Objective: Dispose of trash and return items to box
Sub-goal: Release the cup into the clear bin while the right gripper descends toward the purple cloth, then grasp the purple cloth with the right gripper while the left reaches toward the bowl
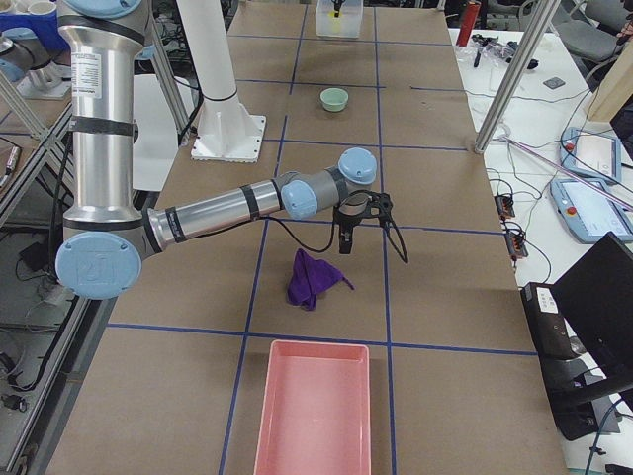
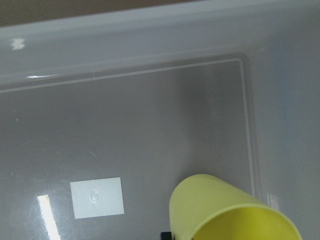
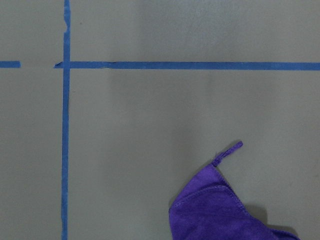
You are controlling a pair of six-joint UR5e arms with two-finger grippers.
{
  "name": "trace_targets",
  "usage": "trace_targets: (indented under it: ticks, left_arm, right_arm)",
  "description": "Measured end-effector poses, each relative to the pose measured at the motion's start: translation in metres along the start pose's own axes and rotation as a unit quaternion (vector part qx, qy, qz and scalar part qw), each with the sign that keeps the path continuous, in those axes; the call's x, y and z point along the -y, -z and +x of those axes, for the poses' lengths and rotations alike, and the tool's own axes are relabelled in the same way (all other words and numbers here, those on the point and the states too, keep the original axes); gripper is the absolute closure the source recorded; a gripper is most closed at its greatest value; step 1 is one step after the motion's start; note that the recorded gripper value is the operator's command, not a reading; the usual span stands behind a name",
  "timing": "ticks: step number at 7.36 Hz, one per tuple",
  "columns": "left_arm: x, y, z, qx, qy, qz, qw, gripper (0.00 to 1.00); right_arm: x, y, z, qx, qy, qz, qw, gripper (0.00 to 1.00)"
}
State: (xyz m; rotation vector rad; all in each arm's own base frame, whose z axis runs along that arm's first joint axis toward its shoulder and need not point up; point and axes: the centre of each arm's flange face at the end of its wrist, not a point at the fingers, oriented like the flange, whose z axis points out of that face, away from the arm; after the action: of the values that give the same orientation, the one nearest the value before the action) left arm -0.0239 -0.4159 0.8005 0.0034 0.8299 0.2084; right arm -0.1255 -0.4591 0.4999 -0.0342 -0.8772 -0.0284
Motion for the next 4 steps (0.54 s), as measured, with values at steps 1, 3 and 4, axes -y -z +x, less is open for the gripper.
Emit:
trace_targets:
  ticks: [1, 3, 4]
  left_arm:
    - [0.008, 0.009, 0.009, 0.002, -0.009, 0.009, 0.9999, 0.17]
    - [0.038, 0.051, 0.050, 0.006, -0.017, 0.050, 0.9986, 0.09]
    - [0.050, 0.075, 0.074, 0.005, -0.012, 0.074, 0.9972, 0.08]
  right_arm:
    - [-0.004, -0.011, -0.009, -0.004, -0.004, -0.009, 0.9999, 0.00]
    - [-0.017, -0.036, -0.018, -0.023, -0.009, -0.029, 0.9993, 0.00]
    - [-0.023, -0.048, -0.018, -0.034, -0.009, -0.037, 0.9987, 0.00]
